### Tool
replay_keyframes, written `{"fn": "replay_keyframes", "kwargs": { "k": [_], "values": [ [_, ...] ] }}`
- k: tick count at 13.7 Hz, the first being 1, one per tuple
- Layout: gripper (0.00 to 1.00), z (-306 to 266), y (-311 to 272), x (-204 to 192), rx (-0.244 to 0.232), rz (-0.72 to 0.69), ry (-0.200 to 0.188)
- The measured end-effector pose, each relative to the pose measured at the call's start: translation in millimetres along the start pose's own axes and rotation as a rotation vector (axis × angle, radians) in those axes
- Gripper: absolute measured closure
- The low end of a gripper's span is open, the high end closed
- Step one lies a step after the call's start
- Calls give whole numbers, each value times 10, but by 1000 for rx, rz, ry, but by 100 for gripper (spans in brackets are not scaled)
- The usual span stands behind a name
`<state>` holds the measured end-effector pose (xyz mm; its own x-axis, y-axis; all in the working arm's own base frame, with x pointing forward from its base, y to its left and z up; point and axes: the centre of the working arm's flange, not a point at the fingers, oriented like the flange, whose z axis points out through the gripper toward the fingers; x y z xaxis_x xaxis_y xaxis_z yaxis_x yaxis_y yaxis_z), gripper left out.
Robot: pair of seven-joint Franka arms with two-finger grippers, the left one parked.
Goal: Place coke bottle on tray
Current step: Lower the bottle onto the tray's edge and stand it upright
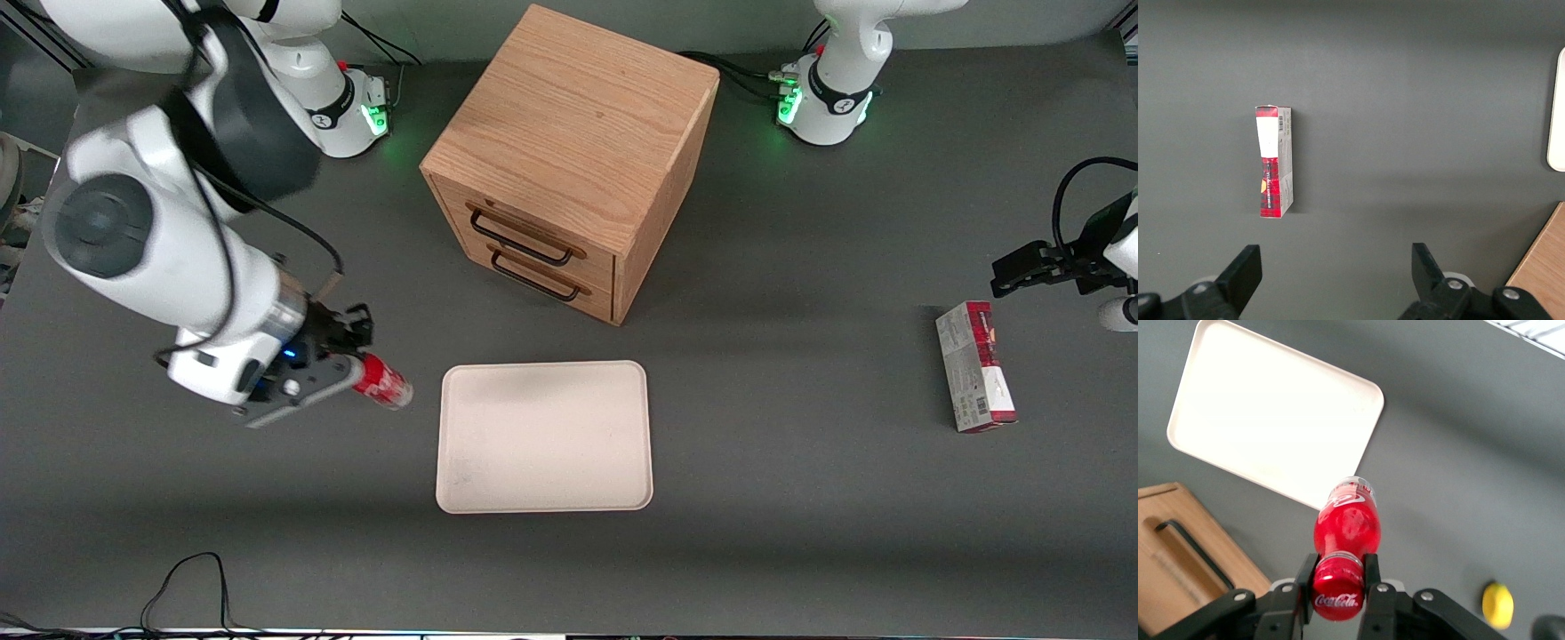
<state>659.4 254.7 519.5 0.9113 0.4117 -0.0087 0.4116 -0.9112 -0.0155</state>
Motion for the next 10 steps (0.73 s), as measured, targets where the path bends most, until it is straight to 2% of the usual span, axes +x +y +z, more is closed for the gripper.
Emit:
{"fn": "replay_keyframes", "kwargs": {
  "k": [2,5,10],
  "values": [
    [69,329,-185,200,-10,-37,29],
    [69,855,-328,450,-54,-83,70],
    [69,1606,-270,673,-76,-106,94]
  ]
}}
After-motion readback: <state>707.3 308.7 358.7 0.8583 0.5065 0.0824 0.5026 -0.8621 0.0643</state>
